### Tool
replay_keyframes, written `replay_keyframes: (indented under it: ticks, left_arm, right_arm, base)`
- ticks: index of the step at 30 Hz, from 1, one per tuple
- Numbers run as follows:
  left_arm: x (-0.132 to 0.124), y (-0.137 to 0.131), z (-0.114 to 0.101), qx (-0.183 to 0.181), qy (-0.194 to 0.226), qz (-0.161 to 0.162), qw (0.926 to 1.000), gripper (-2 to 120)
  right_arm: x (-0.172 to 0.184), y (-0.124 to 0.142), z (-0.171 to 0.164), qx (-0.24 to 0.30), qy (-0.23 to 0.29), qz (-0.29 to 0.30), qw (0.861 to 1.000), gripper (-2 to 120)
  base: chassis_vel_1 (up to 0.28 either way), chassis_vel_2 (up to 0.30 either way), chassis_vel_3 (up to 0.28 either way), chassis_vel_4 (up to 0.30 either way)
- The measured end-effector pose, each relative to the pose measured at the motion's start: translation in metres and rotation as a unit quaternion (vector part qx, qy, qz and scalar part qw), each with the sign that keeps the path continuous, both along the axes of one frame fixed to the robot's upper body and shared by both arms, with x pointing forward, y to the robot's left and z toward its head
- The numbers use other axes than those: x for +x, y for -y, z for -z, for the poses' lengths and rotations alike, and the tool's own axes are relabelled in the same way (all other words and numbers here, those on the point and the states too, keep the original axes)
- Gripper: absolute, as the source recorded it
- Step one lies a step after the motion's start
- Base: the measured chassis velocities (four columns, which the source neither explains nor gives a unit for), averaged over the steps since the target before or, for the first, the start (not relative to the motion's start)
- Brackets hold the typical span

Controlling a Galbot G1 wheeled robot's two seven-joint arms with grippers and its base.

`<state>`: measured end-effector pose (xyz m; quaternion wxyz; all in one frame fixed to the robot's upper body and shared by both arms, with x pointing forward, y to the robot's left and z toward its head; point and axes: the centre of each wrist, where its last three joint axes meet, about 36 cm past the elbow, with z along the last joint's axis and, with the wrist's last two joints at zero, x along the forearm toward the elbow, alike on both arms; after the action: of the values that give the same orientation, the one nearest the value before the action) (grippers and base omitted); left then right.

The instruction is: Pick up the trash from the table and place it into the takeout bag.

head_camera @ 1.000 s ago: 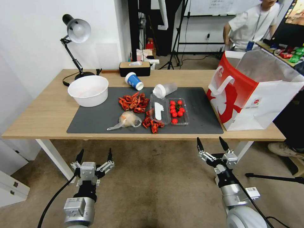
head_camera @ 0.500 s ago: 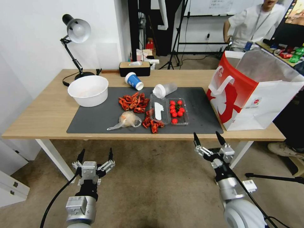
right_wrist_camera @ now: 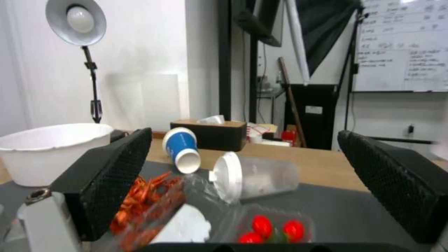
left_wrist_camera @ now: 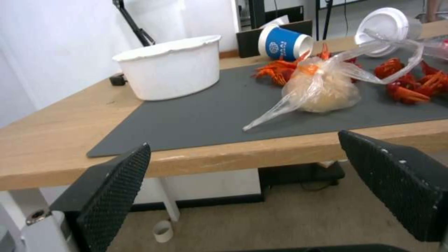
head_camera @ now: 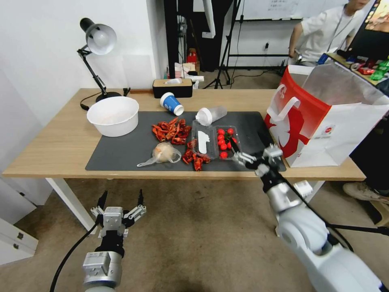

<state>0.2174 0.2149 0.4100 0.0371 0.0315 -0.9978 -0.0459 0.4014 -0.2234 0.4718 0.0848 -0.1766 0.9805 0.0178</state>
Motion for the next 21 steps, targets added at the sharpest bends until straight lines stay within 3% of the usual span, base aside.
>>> replay_keyframes:
  ticks: [10, 15, 21]
  left_arm:
    - [-0.006, 0.000, 0.000, 0.003, -0.006, -0.006, 1.0000, 100]
    - [-0.008, 0.001, 0.000, 0.004, -0.008, -0.009, 0.9999, 100]
    - [-0.008, 0.000, 0.000, 0.006, -0.008, -0.013, 0.9999, 100]
  right_arm:
    - [0.066, -0.048, -0.022, -0.020, -0.059, 0.009, 0.998, 100]
    - [0.112, -0.092, -0.047, -0.014, -0.107, 0.055, 0.993, 100]
    - [0.150, -0.119, -0.063, -0.034, -0.138, 0.117, 0.983, 100]
  base:
    - [0.000, 0.000, 0.000, 0.000]
    - [0.000, 0.000, 0.000, 0.000]
    - [0.000, 0.000, 0.000, 0.000]
